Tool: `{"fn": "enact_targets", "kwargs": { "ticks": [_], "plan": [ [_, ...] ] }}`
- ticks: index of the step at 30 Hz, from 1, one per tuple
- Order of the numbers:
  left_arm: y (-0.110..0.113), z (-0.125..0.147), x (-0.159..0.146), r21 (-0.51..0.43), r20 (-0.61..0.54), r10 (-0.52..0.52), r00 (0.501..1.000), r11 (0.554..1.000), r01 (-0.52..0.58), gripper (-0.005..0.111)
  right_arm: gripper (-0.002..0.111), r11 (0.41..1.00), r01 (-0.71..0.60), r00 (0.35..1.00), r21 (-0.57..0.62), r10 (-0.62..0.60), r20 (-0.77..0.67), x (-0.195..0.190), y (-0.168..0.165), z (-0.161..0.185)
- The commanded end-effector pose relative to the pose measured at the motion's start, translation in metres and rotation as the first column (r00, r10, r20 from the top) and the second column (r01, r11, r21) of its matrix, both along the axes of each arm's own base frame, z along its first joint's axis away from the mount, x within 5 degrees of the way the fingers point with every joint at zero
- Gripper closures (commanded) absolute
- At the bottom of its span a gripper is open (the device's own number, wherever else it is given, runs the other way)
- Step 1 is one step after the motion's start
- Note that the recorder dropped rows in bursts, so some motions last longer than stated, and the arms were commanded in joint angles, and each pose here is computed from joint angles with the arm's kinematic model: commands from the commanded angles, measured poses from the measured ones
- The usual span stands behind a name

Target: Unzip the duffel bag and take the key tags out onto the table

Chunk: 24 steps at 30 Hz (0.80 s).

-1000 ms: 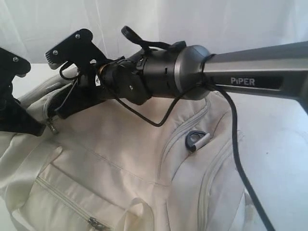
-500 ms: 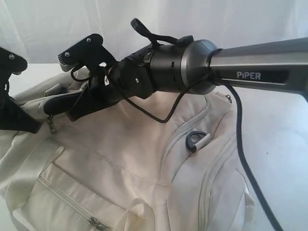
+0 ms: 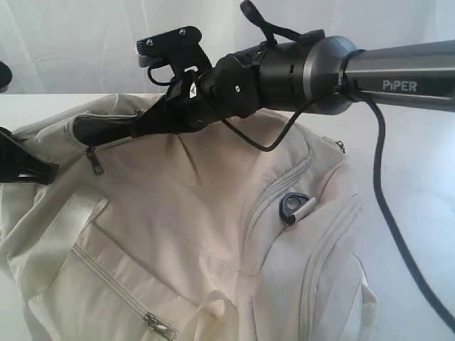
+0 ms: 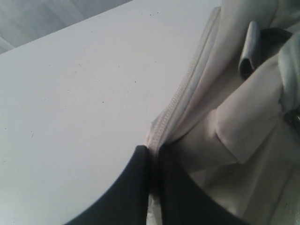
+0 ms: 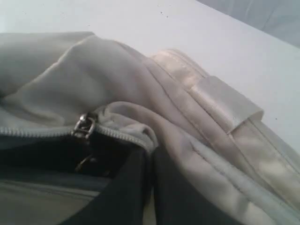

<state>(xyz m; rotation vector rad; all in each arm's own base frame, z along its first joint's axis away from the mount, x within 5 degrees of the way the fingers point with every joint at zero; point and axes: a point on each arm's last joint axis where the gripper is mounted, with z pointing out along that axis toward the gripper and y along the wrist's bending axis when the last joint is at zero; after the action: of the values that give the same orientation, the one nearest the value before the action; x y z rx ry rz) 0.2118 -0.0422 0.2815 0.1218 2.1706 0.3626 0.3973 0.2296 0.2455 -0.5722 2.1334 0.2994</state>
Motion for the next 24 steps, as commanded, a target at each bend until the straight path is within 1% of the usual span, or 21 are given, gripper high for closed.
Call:
{"fn": "enact_targets", "kwargs": {
  "ticks": [1,2,3,4,5,7,8,11,12,13,15,16,17,18,20,24],
  "plan": [
    [0.034,-0.001,-0.020,0.156,-0.064,0.270,0.961,0.954,-0.258,0.107,0.108,0.990,0.065,0.998,-0.122,-0.063,0.027,0.018,-0.050,0.006],
    [0.027,0.000,-0.015,0.108,-0.040,0.191,0.981,0.977,-0.185,0.107,0.108,0.991,0.061,0.998,-0.117,-0.058,0.031,0.015,-0.048,0.011],
    [0.025,0.000,-0.013,0.092,-0.031,0.163,0.986,0.983,-0.159,0.107,0.108,0.991,0.057,0.998,-0.117,-0.053,0.032,0.014,-0.046,0.012],
    [0.019,0.000,-0.010,0.060,-0.012,0.108,0.994,0.992,-0.107,0.107,0.108,0.993,0.055,0.998,-0.100,-0.054,0.017,0.009,-0.043,0.017],
    [0.018,0.001,-0.009,0.047,-0.006,0.092,0.996,0.995,-0.092,0.106,0.107,0.994,0.050,0.999,-0.102,-0.048,0.014,0.007,-0.042,0.019],
    [0.017,0.001,-0.009,0.043,-0.004,0.085,0.996,0.995,-0.085,0.094,0.097,0.994,0.036,0.999,-0.106,-0.035,0.011,-0.001,-0.038,0.028],
    [0.017,0.001,-0.009,0.043,-0.004,0.085,0.996,0.995,-0.085,0.081,0.085,0.994,0.027,1.000,-0.106,-0.026,0.014,-0.005,-0.037,0.034],
    [0.016,0.001,-0.008,0.038,0.002,0.073,0.997,0.997,-0.073,0.045,0.048,0.994,0.023,1.000,-0.104,-0.021,0.017,-0.014,-0.038,0.049],
    [0.014,0.002,-0.008,0.026,0.013,0.055,0.998,0.998,-0.055,0.036,0.046,0.994,0.022,1.000,-0.109,-0.021,0.012,-0.017,-0.040,0.053],
    [0.012,0.005,-0.008,-0.001,0.034,0.027,0.999,1.000,-0.027,0.035,0.046,0.991,0.013,1.000,-0.131,-0.014,-0.001,-0.021,-0.042,0.056],
    [0.003,0.010,-0.010,-0.102,0.080,-0.048,0.996,0.993,0.057,0.038,0.046,0.983,0.007,0.998,-0.186,-0.018,-0.056,-0.028,-0.047,0.057],
    [-0.001,0.013,-0.011,-0.127,0.098,-0.080,0.992,0.988,0.093,0.039,0.046,0.978,0.005,0.997,-0.207,-0.020,-0.072,-0.030,-0.049,0.057],
    [-0.006,0.015,-0.013,-0.143,0.113,-0.125,0.986,0.980,0.141,0.040,0.046,0.965,-0.003,0.993,-0.264,-0.028,-0.112,-0.034,-0.054,0.056],
    [-0.007,0.016,-0.015,-0.142,0.114,-0.132,0.985,0.979,0.148,0.040,0.046,0.955,-0.006,0.990,-0.297,-0.035,-0.133,-0.036,-0.057,0.054],
    [-0.006,0.016,-0.018,-0.121,0.094,-0.121,0.988,0.984,0.132,0.040,0.046,0.916,-0.005,0.986,-0.401,-0.063,-0.155,-0.037,-0.065,0.051],
    [0.001,0.012,-0.020,-0.065,0.041,-0.071,0.997,0.995,0.073,0.040,0.046,0.858,0.020,0.972,-0.514,-0.137,-0.191,-0.041,-0.077,0.048]
  ]
}}
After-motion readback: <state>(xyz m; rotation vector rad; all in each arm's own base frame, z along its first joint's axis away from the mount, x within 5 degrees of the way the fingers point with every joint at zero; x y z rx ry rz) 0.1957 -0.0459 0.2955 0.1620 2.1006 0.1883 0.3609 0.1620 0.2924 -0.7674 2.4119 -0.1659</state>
